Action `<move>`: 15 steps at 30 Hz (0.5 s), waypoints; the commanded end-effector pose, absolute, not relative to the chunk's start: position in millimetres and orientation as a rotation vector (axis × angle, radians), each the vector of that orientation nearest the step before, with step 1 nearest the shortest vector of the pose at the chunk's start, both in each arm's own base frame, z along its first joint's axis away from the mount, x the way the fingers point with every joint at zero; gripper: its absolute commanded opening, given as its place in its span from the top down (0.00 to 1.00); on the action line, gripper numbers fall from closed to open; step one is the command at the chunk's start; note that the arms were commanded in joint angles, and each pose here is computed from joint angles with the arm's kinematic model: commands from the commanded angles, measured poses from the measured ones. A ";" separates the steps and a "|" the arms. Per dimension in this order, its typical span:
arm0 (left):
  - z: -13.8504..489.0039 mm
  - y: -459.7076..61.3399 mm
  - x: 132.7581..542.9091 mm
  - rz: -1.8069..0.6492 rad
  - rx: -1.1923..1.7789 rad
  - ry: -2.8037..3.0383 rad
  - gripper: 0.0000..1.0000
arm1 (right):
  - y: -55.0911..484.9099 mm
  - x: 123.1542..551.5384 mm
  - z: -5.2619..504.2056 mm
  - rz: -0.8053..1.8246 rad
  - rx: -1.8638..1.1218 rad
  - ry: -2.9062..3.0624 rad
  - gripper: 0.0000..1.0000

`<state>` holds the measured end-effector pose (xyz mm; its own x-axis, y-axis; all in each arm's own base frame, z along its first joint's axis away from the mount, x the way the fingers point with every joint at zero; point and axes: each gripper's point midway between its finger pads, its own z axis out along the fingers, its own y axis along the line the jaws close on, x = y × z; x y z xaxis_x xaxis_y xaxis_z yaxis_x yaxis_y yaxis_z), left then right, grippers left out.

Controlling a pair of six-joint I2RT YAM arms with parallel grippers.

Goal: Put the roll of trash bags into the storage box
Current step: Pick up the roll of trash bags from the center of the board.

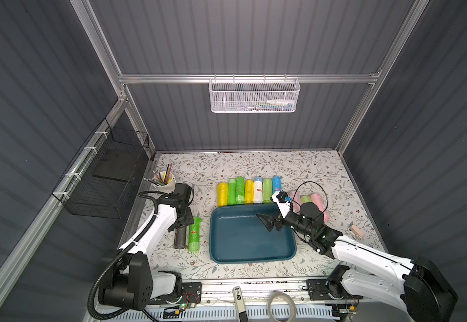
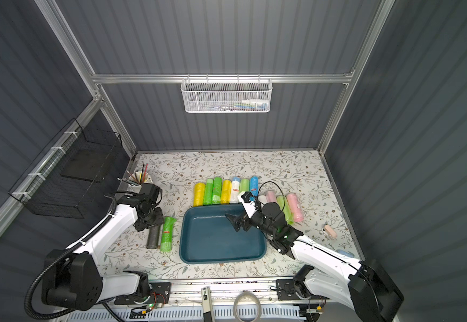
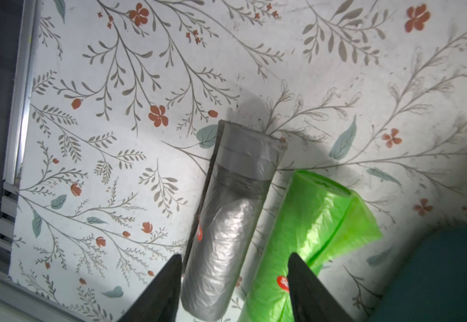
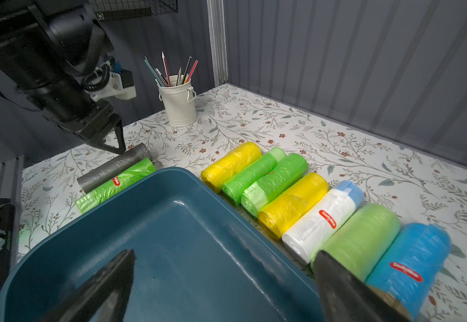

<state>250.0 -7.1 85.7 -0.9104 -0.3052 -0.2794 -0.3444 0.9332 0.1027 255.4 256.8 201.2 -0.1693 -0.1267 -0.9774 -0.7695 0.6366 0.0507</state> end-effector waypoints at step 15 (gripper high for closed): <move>59.1 -3.2 249.1 0.232 -0.513 2.857 0.37 | 237.4 262.6 203.6 0.598 -0.672 1.650 0.01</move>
<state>255.1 -3.9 67.3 -0.9076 -0.3143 -0.2782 -0.3555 0.9280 0.1116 261.1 242.4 205.6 -0.1374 -0.1128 -0.9841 -0.7276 0.6856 0.0230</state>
